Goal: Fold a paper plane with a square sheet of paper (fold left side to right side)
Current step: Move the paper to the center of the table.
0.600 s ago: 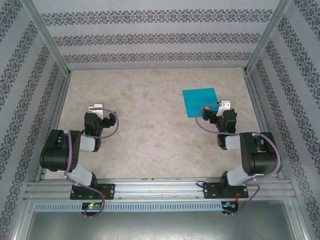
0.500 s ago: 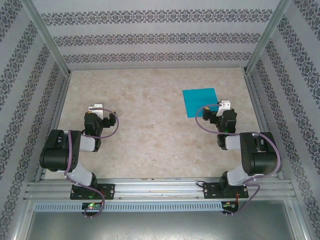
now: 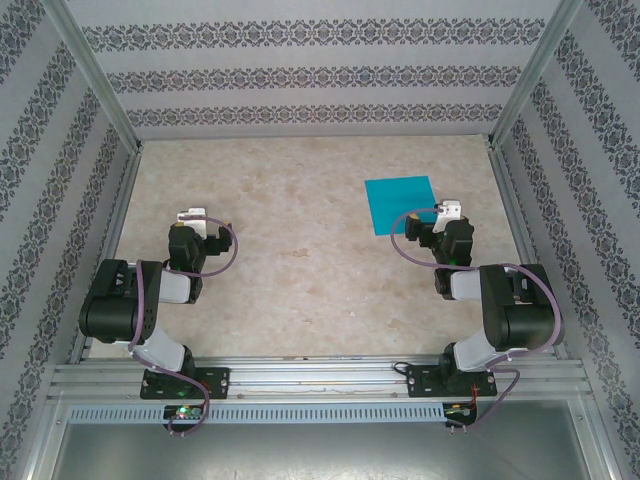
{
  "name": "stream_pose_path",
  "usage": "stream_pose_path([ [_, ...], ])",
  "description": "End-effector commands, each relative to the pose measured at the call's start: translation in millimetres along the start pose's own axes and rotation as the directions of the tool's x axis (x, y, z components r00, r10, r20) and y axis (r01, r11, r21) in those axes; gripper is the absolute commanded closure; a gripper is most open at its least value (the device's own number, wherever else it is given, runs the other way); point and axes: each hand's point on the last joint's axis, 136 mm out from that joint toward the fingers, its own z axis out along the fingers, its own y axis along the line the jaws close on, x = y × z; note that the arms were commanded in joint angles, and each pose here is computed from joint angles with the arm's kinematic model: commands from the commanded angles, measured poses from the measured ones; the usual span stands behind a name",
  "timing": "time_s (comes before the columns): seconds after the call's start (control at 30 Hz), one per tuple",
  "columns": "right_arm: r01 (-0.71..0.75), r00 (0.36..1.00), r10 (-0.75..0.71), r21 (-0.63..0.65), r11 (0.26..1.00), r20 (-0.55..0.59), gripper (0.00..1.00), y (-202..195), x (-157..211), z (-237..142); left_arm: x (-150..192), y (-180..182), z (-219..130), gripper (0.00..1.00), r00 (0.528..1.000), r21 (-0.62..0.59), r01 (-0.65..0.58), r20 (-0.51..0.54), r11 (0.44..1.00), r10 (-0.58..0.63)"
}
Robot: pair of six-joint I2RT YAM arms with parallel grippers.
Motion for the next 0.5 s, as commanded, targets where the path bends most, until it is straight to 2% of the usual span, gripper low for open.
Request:
stream_pose_path([
  [0.0,0.011,0.999,-0.011,0.003,1.0,0.034,0.02,2.1,-8.7,-0.4,-8.4,2.2,1.5,0.0,1.0,0.006,0.018,0.024,1.0,-0.018],
  [0.47,0.008,0.999,-0.007,-0.001,1.0,0.033,0.02,2.3,-8.8,-0.1,-8.2,2.1,1.5,0.0,1.0,0.007,0.018,0.023,1.0,-0.018],
])
